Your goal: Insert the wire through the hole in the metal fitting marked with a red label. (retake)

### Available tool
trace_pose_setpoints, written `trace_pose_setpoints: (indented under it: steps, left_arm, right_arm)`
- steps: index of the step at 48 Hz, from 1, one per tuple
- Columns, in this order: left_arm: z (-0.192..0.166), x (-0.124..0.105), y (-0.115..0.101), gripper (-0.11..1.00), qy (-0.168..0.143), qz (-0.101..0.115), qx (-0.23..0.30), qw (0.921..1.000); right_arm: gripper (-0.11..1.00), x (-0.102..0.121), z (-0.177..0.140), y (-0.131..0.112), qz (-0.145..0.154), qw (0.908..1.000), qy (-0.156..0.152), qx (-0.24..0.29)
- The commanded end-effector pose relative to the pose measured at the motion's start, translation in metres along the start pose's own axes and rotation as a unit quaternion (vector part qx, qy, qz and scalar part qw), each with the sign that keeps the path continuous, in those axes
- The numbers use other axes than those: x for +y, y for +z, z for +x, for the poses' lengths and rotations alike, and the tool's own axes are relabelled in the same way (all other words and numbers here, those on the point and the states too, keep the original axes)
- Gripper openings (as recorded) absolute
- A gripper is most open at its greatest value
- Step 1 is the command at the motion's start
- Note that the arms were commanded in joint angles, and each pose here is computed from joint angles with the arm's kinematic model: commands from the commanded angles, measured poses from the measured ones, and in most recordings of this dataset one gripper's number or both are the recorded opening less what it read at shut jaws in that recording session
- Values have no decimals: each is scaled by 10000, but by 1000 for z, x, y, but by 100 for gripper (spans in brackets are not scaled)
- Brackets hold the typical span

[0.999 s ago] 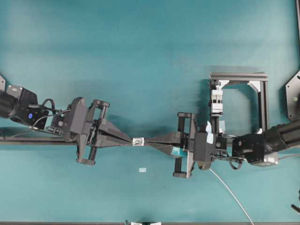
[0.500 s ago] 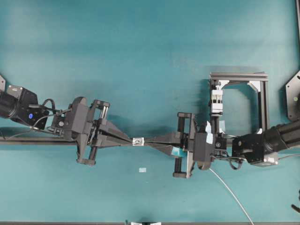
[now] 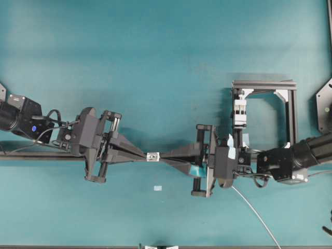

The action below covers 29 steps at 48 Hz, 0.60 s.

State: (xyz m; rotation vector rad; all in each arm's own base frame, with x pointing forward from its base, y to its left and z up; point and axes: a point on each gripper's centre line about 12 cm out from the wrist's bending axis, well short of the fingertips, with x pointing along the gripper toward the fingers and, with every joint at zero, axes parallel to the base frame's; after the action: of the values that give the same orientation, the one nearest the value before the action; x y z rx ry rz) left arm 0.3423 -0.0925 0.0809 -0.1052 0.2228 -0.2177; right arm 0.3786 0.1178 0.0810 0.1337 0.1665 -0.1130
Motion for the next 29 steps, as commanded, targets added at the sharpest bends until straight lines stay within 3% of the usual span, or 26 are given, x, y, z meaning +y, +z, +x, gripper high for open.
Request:
trace_pose_setpoints:
  steps: [1, 6, 11, 29]
  left_arm:
    - [2, -4, 13, -10, -53, -12, -217, 9997]
    - [1, -3, 13, -10, -43, -13, -203, 9998]
    - [1, -3, 13, -10, -43, -13, -203, 9998]
    - [-9, -8, 15, -10, -127, 57, -162, 9998]
  right_arm:
    - [43, 3, -2, 21, 125, 9996, 54, -247]
    - [73, 4, -5, 25, 121, 9995, 100, -276]
    - [68, 5, -6, 27, 118, 9994, 144, -301]
    - [68, 5, -7, 26, 146, 9994, 171, -263]
